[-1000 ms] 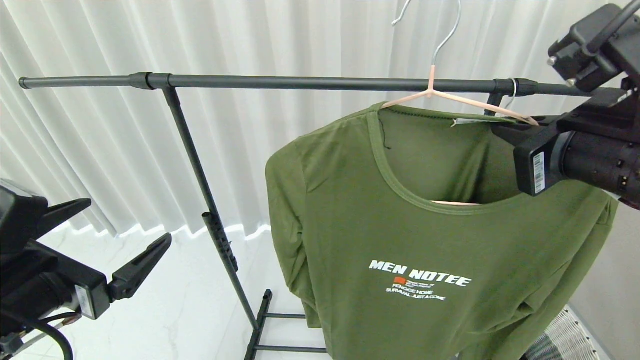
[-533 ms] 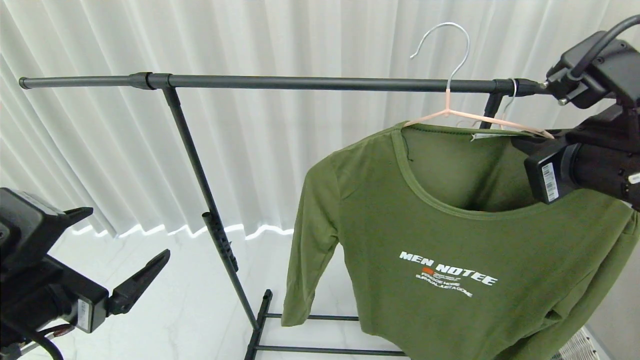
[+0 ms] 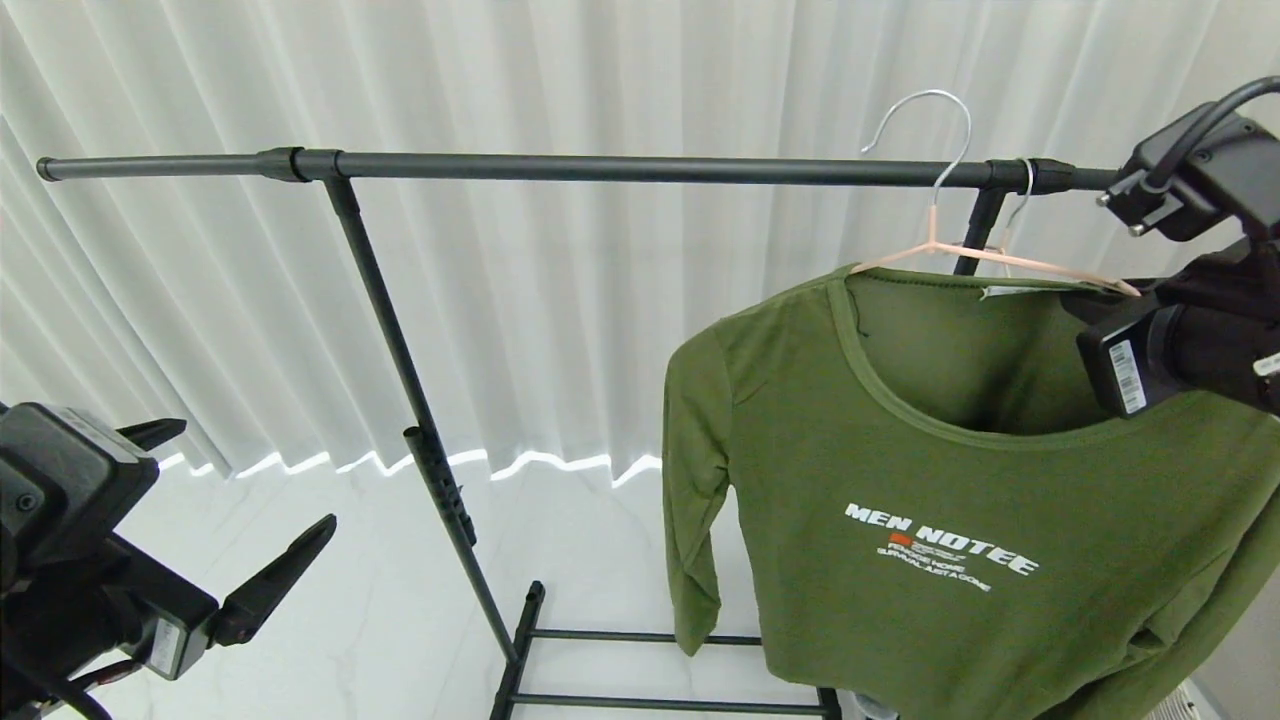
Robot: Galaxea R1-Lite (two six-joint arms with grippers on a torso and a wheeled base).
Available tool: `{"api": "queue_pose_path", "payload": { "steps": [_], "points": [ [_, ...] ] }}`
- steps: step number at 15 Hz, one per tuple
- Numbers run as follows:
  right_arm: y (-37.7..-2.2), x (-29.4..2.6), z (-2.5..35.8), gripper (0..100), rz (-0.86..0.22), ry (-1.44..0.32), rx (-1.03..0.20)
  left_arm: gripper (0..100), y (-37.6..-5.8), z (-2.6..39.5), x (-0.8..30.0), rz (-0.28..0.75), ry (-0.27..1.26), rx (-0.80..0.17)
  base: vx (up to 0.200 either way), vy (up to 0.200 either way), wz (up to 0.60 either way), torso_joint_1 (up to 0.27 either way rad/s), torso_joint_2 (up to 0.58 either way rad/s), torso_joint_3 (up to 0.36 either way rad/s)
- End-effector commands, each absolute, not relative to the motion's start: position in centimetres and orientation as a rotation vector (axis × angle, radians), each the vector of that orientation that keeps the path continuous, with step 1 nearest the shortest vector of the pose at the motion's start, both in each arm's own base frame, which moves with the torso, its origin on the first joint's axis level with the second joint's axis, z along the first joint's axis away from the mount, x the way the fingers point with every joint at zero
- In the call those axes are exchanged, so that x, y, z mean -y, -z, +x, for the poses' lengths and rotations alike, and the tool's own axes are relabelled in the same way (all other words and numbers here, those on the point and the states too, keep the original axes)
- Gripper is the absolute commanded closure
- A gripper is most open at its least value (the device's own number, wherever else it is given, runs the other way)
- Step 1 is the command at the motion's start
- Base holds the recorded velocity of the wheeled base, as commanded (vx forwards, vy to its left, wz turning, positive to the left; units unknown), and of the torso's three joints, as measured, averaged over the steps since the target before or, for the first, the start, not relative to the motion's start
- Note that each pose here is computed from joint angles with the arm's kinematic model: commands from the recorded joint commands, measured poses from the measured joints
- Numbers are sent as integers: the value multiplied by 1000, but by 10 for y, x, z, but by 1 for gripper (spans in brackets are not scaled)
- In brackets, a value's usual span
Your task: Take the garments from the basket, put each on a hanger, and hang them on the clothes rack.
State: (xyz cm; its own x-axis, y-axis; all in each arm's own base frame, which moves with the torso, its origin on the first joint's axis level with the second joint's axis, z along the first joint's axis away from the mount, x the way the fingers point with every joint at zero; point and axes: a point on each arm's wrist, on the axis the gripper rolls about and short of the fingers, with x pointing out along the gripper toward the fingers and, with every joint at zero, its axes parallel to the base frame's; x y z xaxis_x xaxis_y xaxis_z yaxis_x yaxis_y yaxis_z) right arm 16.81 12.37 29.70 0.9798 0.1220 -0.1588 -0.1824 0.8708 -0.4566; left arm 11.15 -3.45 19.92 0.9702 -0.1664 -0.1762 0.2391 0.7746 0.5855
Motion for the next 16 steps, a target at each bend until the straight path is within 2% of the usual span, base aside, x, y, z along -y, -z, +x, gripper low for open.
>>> {"api": "queue_pose_path", "payload": {
  "steps": [1,6,10,15,16],
  "points": [
    [-294,-119,164,100,-491,-157,-130,0,-199,112,35,650,222,-118,0,200,0,-7,7,7],
    [-295,-109,165,100,-483,-111,-136,0,-199,113,35,651,224,-119,0,200,0,1,3,0],
    [-289,-105,167,100,-495,-87,-158,0,-199,113,35,651,225,-118,0,0,0,0,0,0],
    [-280,-106,175,100,-505,92,-202,0,-200,110,38,652,248,-103,0,0,0,0,0,0],
    [-279,-108,178,100,-491,123,-200,0,-200,110,38,652,248,-104,200,0,0,7,2,-7]
  ]
}}
